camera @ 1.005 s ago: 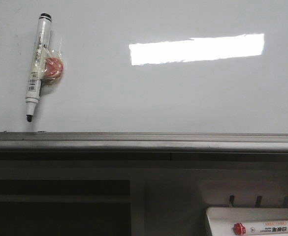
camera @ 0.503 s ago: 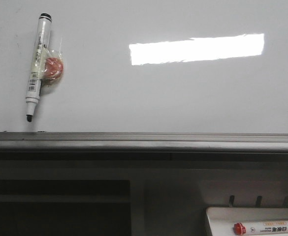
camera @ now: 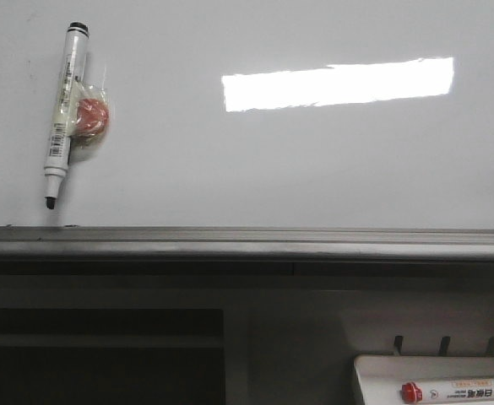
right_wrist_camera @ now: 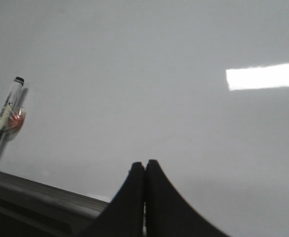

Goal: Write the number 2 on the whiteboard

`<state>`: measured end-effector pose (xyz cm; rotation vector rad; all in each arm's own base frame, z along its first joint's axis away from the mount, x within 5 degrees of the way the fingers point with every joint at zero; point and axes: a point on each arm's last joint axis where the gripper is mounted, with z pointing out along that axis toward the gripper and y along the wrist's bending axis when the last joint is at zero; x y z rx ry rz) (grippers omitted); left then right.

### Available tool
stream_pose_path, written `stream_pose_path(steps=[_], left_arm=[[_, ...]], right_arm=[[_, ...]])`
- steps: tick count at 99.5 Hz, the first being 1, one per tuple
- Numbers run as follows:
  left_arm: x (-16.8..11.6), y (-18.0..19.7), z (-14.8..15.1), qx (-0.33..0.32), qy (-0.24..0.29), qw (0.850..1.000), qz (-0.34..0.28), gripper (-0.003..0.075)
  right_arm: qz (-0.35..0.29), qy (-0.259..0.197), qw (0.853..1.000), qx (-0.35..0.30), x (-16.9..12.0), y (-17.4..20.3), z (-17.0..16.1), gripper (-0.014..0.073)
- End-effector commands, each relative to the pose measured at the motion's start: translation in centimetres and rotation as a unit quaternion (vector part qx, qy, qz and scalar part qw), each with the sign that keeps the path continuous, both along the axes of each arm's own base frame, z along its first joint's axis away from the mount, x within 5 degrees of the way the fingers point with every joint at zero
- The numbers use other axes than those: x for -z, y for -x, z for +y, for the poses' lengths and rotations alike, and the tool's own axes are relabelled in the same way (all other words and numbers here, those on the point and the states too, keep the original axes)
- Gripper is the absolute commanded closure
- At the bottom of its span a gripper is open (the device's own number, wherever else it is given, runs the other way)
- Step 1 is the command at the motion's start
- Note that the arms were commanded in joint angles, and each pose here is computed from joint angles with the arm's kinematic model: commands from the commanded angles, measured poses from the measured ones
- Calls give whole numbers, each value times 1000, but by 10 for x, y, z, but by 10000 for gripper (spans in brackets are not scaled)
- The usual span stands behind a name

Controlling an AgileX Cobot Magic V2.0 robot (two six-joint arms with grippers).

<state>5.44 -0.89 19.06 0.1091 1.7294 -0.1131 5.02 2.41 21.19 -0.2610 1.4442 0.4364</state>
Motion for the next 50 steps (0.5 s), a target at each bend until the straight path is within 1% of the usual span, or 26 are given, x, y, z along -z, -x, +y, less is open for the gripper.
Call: stream_pose_path(steps=[1,3,4,5,9,10,11,12,14,21,26,32,37,41,43,44,47,48,50], left_arm=[[-15,1,1,-13,167,982,-82,741],[-18,1,2,-17,224,970,-88,741],[-19,1,2,-19,237,967,-90,741],[-20,1,3,-21,260,961,-93,741],[-22,1,4,-29,315,944,-98,741],[-23,1,5,-32,336,936,-100,741],[-23,1,6,-34,346,932,-101,741],[-24,1,6,-37,366,924,-102,741],[-24,1,7,-40,391,914,-102,741],[-25,1,10,-51,448,887,-102,741],[-24,1,10,-52,467,877,-98,741],[-25,1,10,-51,467,877,-98,741],[-27,1,7,-38,458,884,-91,741],[-32,3,3,-18,440,894,-79,741],[-33,3,1,-8,425,902,-73,741],[-36,4,0,-5,420,904,-74,741],[-41,5,-3,9,387,919,-69,741],[-45,6,-3,12,380,922,-71,741],[-48,6,-4,17,358,931,-69,741]], right_arm=[[-16,-56,998,-2,-1,1,-1,666],[-14,-64,998,-2,-1,1,-1,666],[-12,-69,998,-2,-1,1,-2,666],[-12,-75,997,-3,-1,1,-2,666],[-11,-95,995,-3,-3,1,-2,666],[-12,-100,995,-4,-3,1,-2,666],[-11,-109,994,-4,-4,1,-3,666],[-12,-115,993,-4,-4,1,-3,666],[-10,-130,991,-4,-5,1,-4,666],[-12,-194,981,-3,-10,1,-7,666],[-16,-227,974,0,-12,1,-9,665],[-20,-247,969,0,-17,2,-11,648],[-17,-247,969,-4,-22,3,-11,602],[-17,-247,969,-7,-27,4,-10,537],[-18,-248,969,-9,-30,5,-10,510],[-18,-247,969,-10,-31,5,-10,480],[-22,-247,969,-12,-37,6,-11,414],[-21,-247,969,-12,-38,6,-10,380],[-20,-246,969,-13,-41,6,-10,345]])
